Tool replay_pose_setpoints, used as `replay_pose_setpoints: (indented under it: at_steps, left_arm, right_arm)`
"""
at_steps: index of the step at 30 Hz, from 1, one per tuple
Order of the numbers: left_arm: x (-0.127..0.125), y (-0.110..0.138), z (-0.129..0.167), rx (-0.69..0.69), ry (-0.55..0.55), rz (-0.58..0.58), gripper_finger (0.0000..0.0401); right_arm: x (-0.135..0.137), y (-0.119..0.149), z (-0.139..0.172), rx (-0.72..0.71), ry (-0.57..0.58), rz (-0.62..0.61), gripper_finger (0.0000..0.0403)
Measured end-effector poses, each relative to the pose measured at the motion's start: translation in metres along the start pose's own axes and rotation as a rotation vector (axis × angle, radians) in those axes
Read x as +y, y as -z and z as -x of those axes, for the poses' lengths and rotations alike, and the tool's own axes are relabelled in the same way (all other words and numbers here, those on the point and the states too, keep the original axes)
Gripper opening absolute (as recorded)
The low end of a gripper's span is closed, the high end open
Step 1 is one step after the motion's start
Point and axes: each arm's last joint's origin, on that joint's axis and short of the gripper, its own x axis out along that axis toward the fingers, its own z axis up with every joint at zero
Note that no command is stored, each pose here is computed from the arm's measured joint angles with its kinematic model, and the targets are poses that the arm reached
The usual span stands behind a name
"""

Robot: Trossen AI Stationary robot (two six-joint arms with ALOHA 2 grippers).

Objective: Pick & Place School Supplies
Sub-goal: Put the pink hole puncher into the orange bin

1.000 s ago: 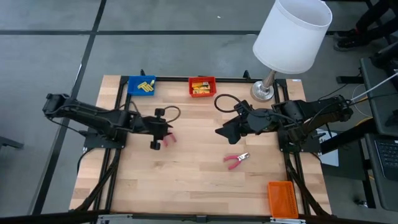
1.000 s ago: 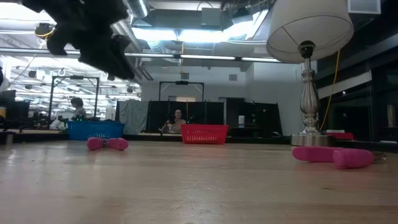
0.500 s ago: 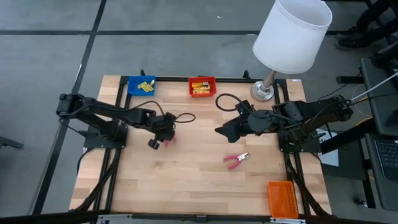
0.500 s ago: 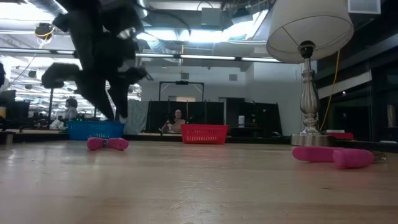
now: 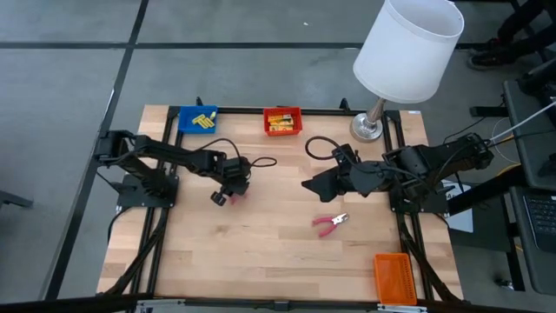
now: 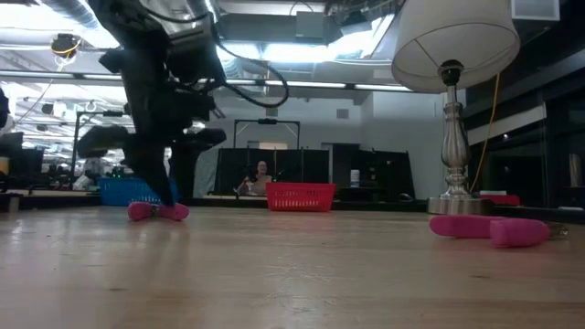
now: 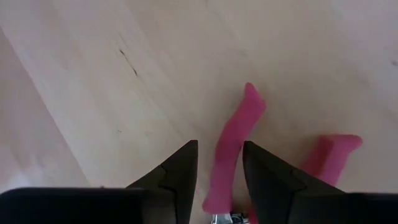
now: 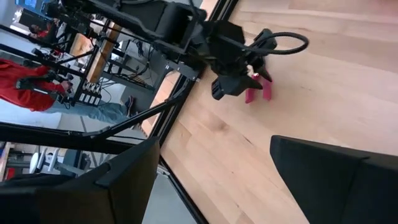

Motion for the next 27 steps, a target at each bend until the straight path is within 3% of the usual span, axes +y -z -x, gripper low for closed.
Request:
replay_pose_setpoints:
  at_steps: [9, 15, 17, 21, 27]
  left_arm:
    - [0.000, 0.002, -0.013, 0.023, 0.040, 0.027, 0.0114]
    - [0.005, 0.001, -0.008, -0.016, 0.002, 0.186, 0.0030]
    - [0.010, 0.000, 0.001, -0.077, -0.012, 0.277, 0.0030]
    - [0.029, -0.003, 0.034, -0.300, -0.020, 0.501, 0.0030]
    - [0.072, -0.007, 0.119, -0.921, -0.040, 0.850, 0.0030]
  right_arm:
    - [0.001, 0.004, 0.002, -0.004, -0.004, -0.024, 0.0311]
    - [0.002, 0.004, 0.002, -0.006, -0.013, -0.016, 0.0311]
    - [0.004, 0.006, 0.003, -0.003, -0.027, 0.008, 0.0311]
    - [0.010, 0.008, 0.010, 0.034, -0.105, 0.045, 0.0311]
    - [0.029, -0.002, 0.022, -0.031, -0.323, 0.135, 0.0311]
